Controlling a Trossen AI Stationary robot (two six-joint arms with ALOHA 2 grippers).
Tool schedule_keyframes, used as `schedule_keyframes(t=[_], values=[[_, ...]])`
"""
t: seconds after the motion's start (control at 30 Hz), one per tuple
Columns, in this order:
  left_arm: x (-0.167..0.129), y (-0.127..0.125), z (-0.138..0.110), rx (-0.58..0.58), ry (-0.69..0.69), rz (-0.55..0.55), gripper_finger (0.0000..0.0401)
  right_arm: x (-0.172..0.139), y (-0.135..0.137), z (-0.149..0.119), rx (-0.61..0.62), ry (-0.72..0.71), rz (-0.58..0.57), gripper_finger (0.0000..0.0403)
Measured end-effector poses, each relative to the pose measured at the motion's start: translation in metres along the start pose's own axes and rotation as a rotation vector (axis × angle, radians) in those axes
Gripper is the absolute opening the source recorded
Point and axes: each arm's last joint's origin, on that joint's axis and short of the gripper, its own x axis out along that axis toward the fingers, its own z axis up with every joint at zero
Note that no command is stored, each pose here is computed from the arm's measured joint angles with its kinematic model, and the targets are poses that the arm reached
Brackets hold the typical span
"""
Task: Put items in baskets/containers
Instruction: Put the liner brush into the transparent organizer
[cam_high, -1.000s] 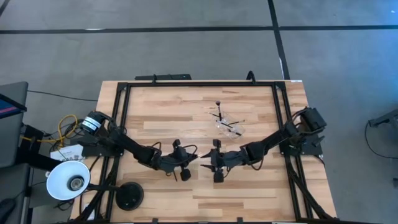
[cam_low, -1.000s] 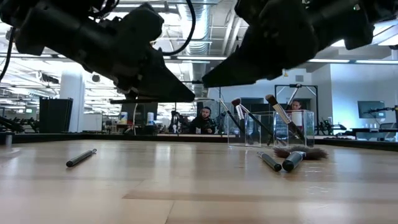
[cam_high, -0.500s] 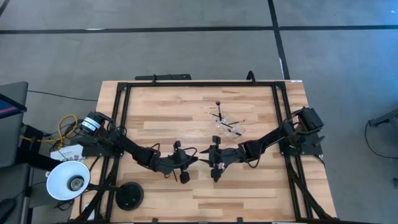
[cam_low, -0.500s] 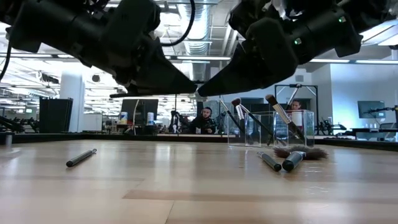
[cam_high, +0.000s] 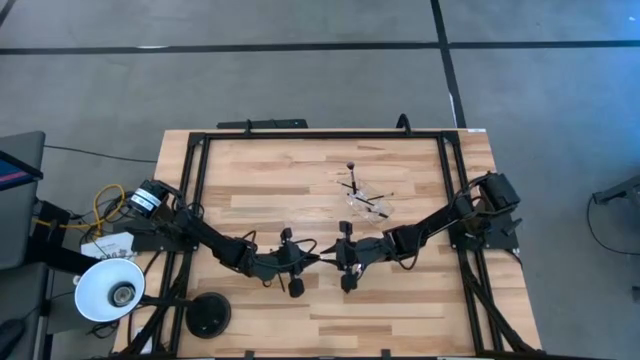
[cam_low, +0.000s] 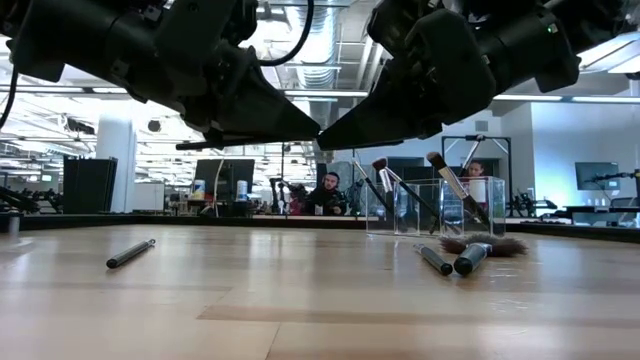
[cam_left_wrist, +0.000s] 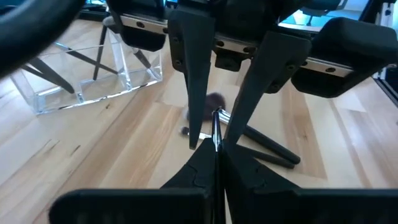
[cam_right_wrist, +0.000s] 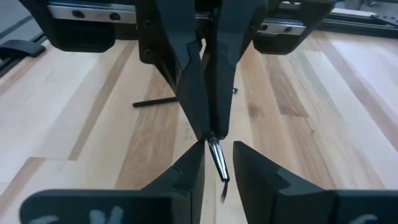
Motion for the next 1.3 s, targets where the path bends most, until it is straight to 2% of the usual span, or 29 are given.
schedule_keyframes(t=[0.23, 0.63, 1.0, 1.3], values=[[0.0001, 0.0000, -0.0001, 0.000, 0.001, -0.003, 0.0013, 0.0001, -0.0001, 0.0000, 0.000, 0.000, 0.009, 0.0070], [0.0001, 0.0000, -0.0008, 0.007, 0.010, -0.008, 0.0013, -0.0006, 0.0027, -0.0002, -0.004, 0.002, 0.023, 0.0020], [0.0001, 0.0007, -0.0019, 0.014, 0.019, 0.003, 0.0014, -0.0010, 0.0043, -0.0001, -0.005, 0.000, 0.023, 0.0060], [0.0001, 0.0007, -0.0022, 0.015, 0.021, 0.003, 0.0015, -0.0011, 0.0044, 0.0000, -0.006, -0.001, 0.023, 0.0059]])
